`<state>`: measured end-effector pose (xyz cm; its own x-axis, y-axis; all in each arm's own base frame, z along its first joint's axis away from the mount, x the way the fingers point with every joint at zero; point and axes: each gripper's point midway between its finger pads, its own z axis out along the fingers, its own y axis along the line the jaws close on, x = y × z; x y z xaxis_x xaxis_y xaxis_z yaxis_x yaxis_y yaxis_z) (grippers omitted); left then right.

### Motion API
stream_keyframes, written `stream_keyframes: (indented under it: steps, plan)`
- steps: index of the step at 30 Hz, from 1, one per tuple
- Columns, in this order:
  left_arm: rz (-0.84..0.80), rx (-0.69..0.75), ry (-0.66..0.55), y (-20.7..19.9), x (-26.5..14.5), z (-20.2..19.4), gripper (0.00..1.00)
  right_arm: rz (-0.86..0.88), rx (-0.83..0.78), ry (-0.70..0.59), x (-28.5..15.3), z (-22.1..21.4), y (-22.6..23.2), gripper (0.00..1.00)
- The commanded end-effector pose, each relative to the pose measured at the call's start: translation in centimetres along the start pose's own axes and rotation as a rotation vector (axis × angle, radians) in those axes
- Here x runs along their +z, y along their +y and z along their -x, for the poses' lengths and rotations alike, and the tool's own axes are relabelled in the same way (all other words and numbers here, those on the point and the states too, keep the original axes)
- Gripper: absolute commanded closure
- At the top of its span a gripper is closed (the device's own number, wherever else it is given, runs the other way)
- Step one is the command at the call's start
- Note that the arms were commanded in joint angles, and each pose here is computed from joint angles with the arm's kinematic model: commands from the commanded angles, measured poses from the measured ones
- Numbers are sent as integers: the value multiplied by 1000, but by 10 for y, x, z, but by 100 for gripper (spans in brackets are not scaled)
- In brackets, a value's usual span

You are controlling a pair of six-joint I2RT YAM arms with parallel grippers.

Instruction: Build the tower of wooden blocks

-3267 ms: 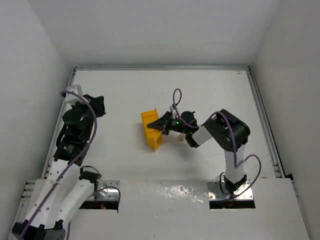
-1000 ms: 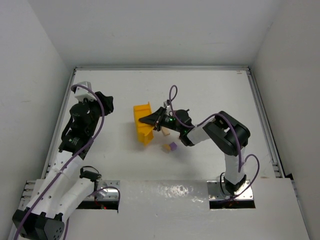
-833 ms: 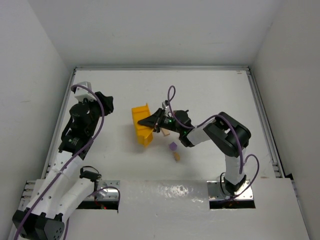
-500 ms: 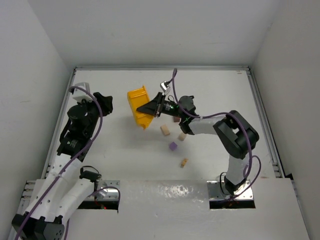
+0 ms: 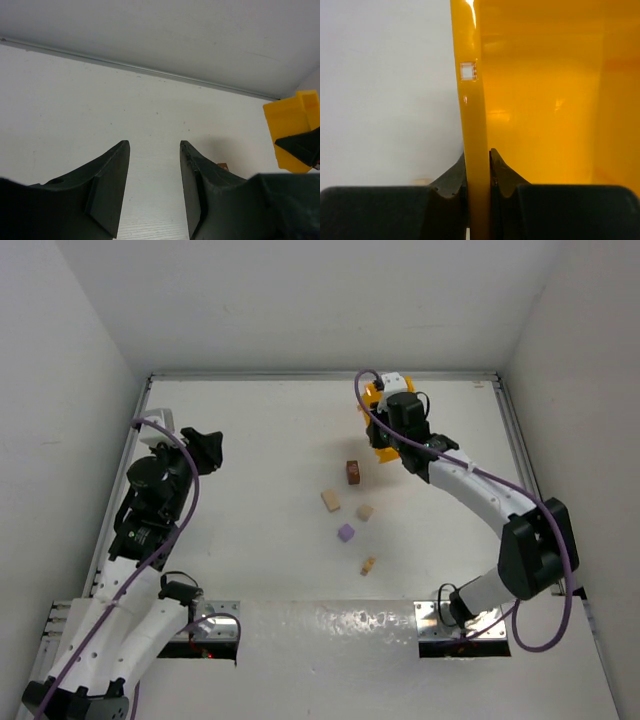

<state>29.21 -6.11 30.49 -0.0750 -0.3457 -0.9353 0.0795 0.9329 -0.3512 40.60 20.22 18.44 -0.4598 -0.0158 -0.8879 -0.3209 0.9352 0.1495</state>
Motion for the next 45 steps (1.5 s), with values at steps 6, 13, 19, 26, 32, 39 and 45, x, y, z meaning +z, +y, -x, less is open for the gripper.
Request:
stream_keyframes:
  steps: [6,13,19,26,32,39,45]
  plan:
    - [-50,-11,-67,-12,-9,20,58,-428,-208,388,11,-79,-141,100]
    - [-57,-13,-66,-13,-10,20,59,-444,-190,419,21,-84,-168,100]
    - [-53,-11,-69,-13,-10,21,59,-452,-120,462,30,-105,-173,100]
    - [-50,-10,-62,-12,-8,19,59,-458,-71,469,37,-117,-177,100]
    - [-48,-12,-55,-12,-6,17,59,-467,-71,446,35,-105,-181,79]
    - [-44,-11,-53,-11,-5,16,59,-451,-29,447,35,-107,-180,59]
    - [-41,-9,-56,-11,-5,17,59,-400,-2,301,11,-53,-162,46]
